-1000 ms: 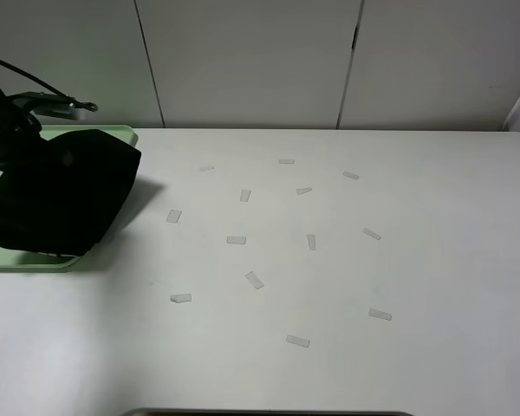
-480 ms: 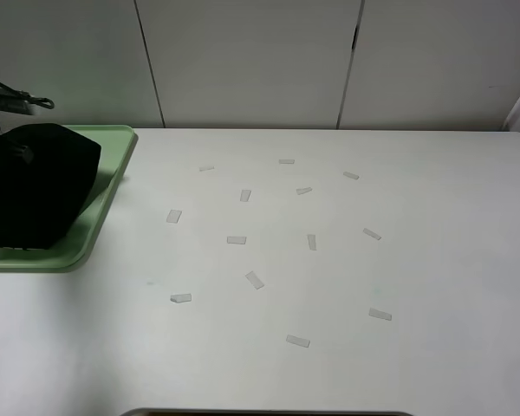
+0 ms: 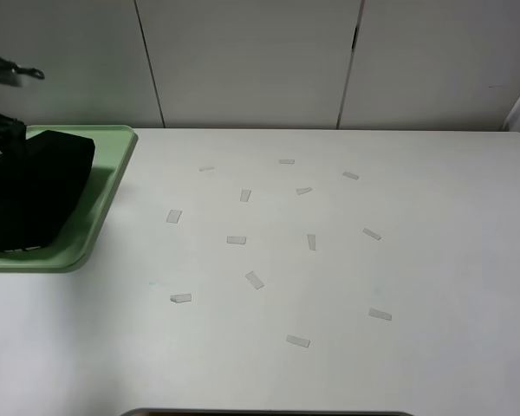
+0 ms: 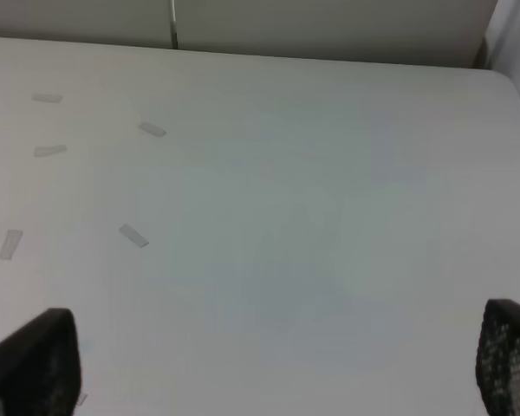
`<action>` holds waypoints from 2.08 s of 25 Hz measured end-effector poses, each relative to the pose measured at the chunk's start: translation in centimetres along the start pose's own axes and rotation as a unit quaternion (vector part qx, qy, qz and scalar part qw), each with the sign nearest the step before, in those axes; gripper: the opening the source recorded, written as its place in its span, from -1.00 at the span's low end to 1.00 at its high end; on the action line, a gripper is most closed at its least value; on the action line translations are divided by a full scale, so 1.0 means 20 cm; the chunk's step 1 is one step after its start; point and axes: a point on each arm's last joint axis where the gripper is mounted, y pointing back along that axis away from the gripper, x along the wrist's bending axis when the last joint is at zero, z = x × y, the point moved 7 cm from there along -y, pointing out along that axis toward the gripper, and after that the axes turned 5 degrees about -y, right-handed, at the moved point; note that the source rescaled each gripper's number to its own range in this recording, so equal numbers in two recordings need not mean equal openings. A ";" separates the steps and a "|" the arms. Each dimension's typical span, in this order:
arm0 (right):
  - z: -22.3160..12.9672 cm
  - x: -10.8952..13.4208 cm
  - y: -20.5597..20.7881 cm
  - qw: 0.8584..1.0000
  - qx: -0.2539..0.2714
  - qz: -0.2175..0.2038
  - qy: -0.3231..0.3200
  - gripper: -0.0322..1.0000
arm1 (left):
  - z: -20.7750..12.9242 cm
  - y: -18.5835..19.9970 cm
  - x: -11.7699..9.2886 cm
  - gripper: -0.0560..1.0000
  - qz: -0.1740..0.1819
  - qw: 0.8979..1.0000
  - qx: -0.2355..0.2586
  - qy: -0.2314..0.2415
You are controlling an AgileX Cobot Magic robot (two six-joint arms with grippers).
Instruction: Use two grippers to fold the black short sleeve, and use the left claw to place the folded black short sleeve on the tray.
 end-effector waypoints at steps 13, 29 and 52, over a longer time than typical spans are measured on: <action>0.00 0.00 0.00 1.000 0.000 0.000 0.000 1.00 | -0.04 0.02 -0.12 0.99 -0.039 0.998 0.026 0.036; 0.00 0.00 0.00 1.000 0.000 0.000 0.000 1.00 | -0.16 -0.44 -0.33 0.99 -0.056 0.995 -0.049 0.065; 0.00 0.00 0.00 1.000 0.000 0.000 0.000 1.00 | -0.03 0.27 -0.41 1.00 -0.101 0.988 -0.102 0.062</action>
